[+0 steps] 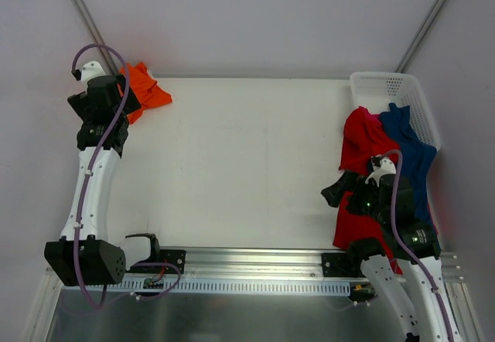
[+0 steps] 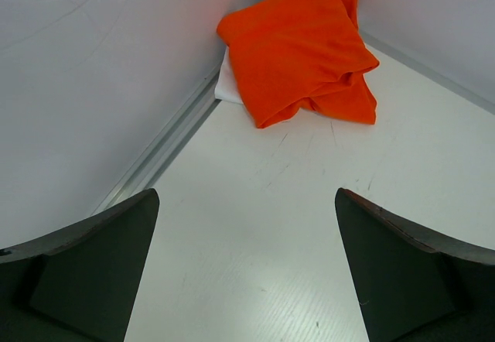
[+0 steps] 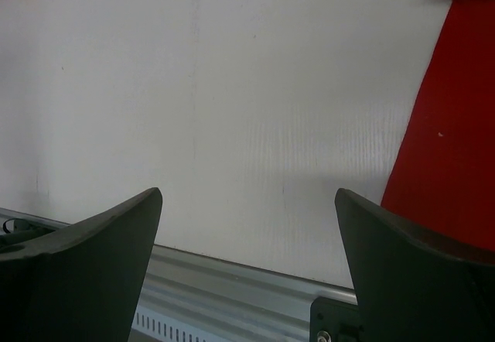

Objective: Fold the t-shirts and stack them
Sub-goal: Neatly place the folded tshirt to the corner

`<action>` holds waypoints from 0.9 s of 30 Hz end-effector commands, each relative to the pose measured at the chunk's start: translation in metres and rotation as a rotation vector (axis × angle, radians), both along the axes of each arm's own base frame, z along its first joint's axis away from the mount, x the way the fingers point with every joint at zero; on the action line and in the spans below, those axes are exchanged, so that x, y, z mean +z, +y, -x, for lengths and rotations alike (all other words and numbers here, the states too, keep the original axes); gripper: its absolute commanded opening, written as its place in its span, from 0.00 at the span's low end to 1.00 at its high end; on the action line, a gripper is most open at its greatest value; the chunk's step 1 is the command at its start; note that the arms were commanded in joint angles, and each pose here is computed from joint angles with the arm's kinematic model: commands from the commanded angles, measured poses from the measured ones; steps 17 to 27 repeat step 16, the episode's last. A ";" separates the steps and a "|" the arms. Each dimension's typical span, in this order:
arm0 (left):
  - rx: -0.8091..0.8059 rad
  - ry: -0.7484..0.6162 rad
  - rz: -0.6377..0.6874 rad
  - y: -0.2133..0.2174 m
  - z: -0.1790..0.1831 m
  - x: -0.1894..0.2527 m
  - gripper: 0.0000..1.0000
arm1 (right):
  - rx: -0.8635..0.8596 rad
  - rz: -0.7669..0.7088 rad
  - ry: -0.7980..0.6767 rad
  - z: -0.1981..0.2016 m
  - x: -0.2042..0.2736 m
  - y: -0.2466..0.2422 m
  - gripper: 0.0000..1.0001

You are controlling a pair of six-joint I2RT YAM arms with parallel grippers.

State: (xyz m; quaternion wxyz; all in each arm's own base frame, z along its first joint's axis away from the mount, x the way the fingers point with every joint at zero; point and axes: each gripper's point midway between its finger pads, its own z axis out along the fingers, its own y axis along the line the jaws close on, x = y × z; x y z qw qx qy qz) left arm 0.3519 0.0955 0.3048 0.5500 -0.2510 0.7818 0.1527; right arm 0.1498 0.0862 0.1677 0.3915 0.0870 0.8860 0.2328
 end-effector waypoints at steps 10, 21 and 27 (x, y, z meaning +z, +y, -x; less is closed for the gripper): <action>-0.016 -0.070 -0.005 -0.010 0.000 0.017 0.99 | -0.066 0.154 -0.063 -0.016 0.032 -0.026 1.00; -0.080 -0.023 0.016 -0.020 -0.012 0.005 0.99 | -0.046 0.140 -0.085 -0.016 0.035 -0.022 1.00; -0.080 -0.023 0.016 -0.020 -0.012 0.005 0.99 | -0.046 0.140 -0.085 -0.016 0.035 -0.022 1.00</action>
